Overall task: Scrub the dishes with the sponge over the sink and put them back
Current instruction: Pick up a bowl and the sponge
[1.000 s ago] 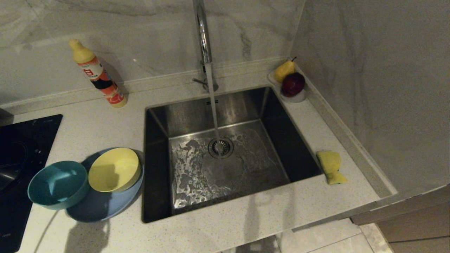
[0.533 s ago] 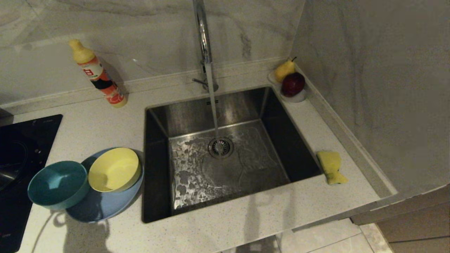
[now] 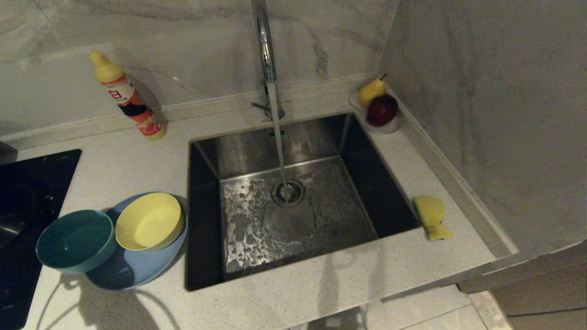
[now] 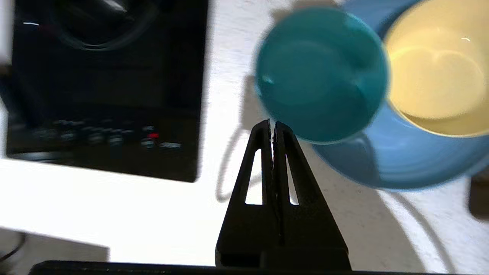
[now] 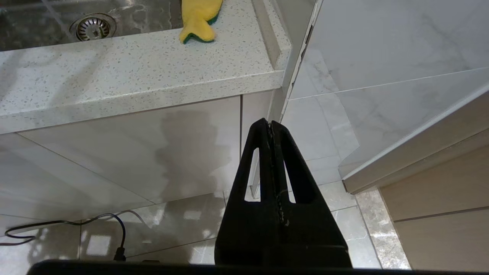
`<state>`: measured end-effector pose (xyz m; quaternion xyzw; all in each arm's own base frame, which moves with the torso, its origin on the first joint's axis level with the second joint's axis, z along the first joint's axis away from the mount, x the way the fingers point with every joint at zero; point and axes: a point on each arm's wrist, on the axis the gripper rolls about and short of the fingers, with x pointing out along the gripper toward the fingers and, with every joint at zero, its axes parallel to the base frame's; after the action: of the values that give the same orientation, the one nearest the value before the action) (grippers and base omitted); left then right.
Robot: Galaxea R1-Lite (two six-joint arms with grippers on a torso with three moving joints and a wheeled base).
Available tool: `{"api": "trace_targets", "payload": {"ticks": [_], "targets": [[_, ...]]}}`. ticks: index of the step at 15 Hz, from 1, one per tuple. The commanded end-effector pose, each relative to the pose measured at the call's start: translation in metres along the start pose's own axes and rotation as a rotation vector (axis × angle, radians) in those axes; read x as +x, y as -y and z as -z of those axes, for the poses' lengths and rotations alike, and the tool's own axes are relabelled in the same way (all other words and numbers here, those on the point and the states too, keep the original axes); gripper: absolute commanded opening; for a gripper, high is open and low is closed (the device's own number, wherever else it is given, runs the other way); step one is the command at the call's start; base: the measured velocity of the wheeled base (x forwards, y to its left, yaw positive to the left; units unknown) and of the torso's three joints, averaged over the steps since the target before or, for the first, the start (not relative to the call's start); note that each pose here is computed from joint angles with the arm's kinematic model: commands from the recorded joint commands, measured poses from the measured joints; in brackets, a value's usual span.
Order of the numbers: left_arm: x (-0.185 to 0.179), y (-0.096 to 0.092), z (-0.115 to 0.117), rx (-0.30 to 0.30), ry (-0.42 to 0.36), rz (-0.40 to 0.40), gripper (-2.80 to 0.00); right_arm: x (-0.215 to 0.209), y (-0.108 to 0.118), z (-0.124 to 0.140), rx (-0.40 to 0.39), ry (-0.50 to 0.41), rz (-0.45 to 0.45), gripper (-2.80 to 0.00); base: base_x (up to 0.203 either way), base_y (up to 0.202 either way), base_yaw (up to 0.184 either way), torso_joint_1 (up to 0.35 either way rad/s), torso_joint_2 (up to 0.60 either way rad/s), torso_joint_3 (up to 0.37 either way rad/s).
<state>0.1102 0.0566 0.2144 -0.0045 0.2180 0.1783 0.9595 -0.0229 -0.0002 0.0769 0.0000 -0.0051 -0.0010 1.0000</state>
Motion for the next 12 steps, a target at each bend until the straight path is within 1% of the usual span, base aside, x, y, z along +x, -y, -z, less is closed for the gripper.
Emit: {"api": "trace_targets", "payload": {"ticks": [1,4,5,6,7,8,10,12], "targets": [[0.015,-0.001,-0.005,-0.014,-0.041,0.04,-2.8,0.0,0.0,0.0,0.0,0.001,0.0,-2.8,0.0,0.0,0.0,0.0,0.0,0.0],[0.023,-0.004,-0.018,-0.031,-0.073,0.046,-2.8,0.0,0.0,0.0,0.0,0.002,0.0,-2.8,0.0,0.0,0.0,0.0,0.0,0.0],[0.024,-0.005,-0.025,-0.05,-0.065,0.044,-2.8,0.0,0.0,0.0,0.0,0.001,0.0,-2.8,0.0,0.0,0.0,0.0,0.0,0.0],[0.025,-0.006,-0.032,-0.083,-0.052,0.04,-2.8,0.0,0.0,0.0,0.0,0.002,0.0,-2.8,0.0,0.0,0.0,0.0,0.0,0.0],[0.028,-0.006,-0.034,-0.095,-0.058,0.037,-2.8,0.0,0.0,0.0,0.0,0.001,0.0,-2.8,0.0,0.0,0.0,0.0,0.0,0.0],[0.031,-0.006,-0.034,-0.095,-0.068,0.037,0.0,0.0,0.0,0.0,0.0,0.002,0.0,-2.8,0.0,0.0,0.0,0.0,0.0,0.0],[0.038,-0.007,-0.037,-0.102,-0.107,0.041,0.0,0.0,0.0,0.0,0.0,0.002,0.0,-2.8,0.0,0.0,0.0,0.0,0.0,0.0],[0.043,-0.009,-0.049,-0.116,-0.157,0.05,0.0,0.0,0.0,0.0,0.0,0.001,0.0,-2.8,0.0,0.0,0.0,0.0,0.0,0.0]]}}
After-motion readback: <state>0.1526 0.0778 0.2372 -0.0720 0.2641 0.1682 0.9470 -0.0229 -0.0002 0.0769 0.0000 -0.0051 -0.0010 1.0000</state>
